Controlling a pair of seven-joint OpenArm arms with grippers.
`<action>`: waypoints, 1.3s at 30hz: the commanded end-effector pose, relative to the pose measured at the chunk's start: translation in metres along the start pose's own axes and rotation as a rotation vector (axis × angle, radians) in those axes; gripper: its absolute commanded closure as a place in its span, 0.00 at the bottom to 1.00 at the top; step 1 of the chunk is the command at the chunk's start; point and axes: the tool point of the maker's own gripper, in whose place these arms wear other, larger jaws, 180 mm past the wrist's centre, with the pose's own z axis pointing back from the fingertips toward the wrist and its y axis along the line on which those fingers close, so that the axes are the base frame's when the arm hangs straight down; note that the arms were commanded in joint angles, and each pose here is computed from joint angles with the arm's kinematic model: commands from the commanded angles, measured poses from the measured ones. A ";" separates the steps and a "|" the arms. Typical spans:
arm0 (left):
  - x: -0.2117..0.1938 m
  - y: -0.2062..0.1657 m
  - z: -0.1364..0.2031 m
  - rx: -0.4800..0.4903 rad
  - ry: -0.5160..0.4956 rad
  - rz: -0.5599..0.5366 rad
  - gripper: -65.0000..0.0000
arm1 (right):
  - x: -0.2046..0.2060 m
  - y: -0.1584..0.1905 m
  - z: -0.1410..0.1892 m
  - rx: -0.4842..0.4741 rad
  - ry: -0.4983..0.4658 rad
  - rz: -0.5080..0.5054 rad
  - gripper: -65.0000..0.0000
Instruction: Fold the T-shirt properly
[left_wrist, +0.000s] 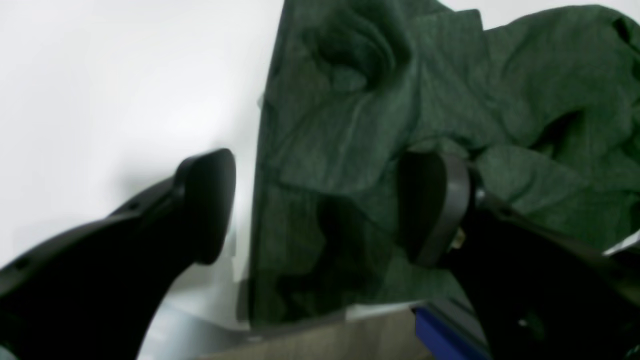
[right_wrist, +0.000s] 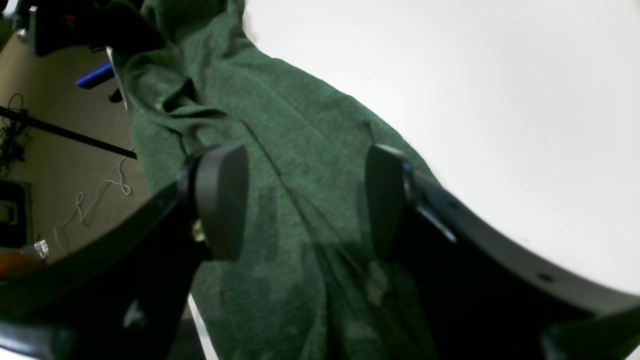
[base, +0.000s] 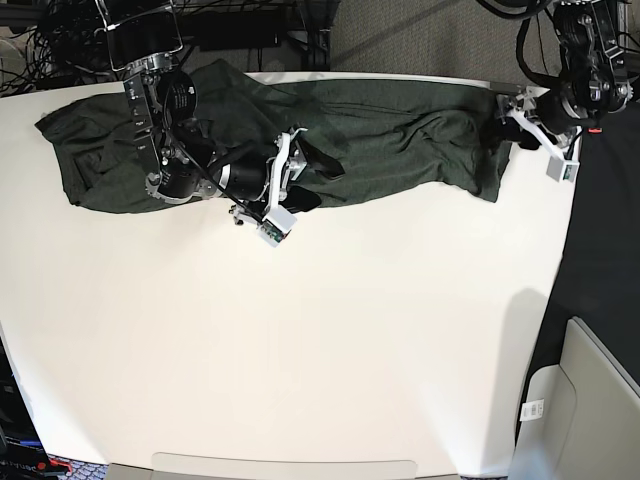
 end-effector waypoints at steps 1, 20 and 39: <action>0.006 0.002 0.004 0.005 -0.009 -0.016 0.24 | 0.019 0.002 0.004 0.012 -0.059 0.026 0.42; -0.017 -0.053 -0.026 -0.143 0.054 -0.063 0.30 | 0.024 0.004 0.007 0.009 -0.075 0.043 0.42; 0.037 -0.052 -0.024 -0.135 -0.065 -0.088 1.00 | 0.007 -0.076 0.099 -0.278 -0.051 0.042 0.42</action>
